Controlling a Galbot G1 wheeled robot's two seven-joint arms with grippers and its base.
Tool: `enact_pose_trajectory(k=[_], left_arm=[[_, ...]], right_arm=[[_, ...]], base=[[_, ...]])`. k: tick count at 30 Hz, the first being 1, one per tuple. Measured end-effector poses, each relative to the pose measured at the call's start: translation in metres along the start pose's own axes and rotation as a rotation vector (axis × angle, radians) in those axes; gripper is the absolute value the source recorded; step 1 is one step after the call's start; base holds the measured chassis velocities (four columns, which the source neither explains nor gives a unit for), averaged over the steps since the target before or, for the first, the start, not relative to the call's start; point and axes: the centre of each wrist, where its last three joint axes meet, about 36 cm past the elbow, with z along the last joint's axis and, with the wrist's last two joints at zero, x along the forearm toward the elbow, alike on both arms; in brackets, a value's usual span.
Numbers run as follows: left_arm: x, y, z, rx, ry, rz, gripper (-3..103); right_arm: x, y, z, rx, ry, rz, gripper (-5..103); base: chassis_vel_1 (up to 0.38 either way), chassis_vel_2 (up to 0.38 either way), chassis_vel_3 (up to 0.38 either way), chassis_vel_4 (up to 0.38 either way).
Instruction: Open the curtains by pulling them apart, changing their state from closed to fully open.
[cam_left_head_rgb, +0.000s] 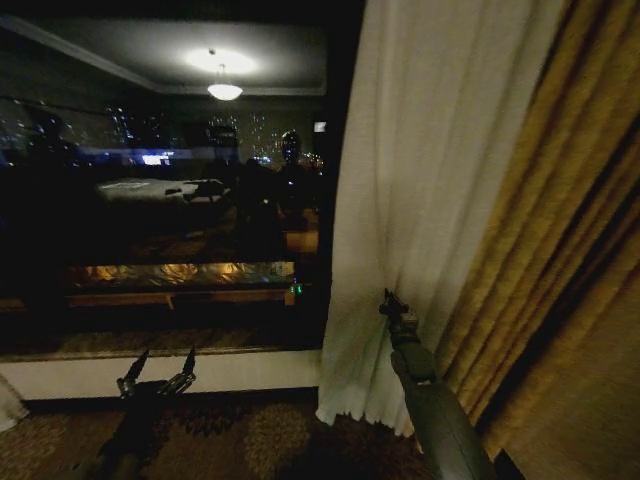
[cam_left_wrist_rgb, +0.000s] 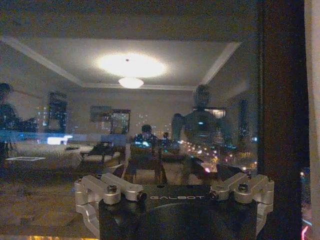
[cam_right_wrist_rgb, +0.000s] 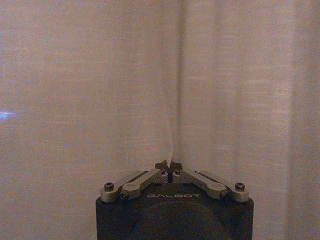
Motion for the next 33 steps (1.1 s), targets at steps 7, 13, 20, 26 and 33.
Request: enact_pose_trajectory(k=[7, 13, 20, 26, 33], left_arm=[[0.001, 0.0, 0.003, 0.001, -0.001, -0.002, 100], [0.001, 0.0, 0.003, 0.002, -0.001, -0.002, 100], [0.001, -0.002, -0.002, 0.001, -0.015, 0.003, 100], [0.001, -0.004, -0.003, 0.004, -0.018, 0.006, 100], [0.002, -0.003, -0.003, 0.01, -0.017, 0.004, 100]], right_arm=[[0.0, 0.003, 0.001, 0.009, -0.002, -0.009, 0], [-0.007, -0.001, 0.0, 0.009, 0.004, -0.012, 0], [-0.03, -0.056, -0.005, -0.009, 0.054, 0.132, 0], [-0.037, -0.096, -0.004, -0.002, 0.082, 0.263, 0], [-0.043, -0.125, 0.005, 0.009, 0.115, 0.44, 0]], base=[[-0.023, -0.023, 0.033, 0.012], [0.015, 0.017, -0.02, -0.015], [0.0, 0.0, 0.0, 0.0], [0.0, 0.0, 0.0, 0.0], [0.0, 0.0, 0.0, 0.0]])
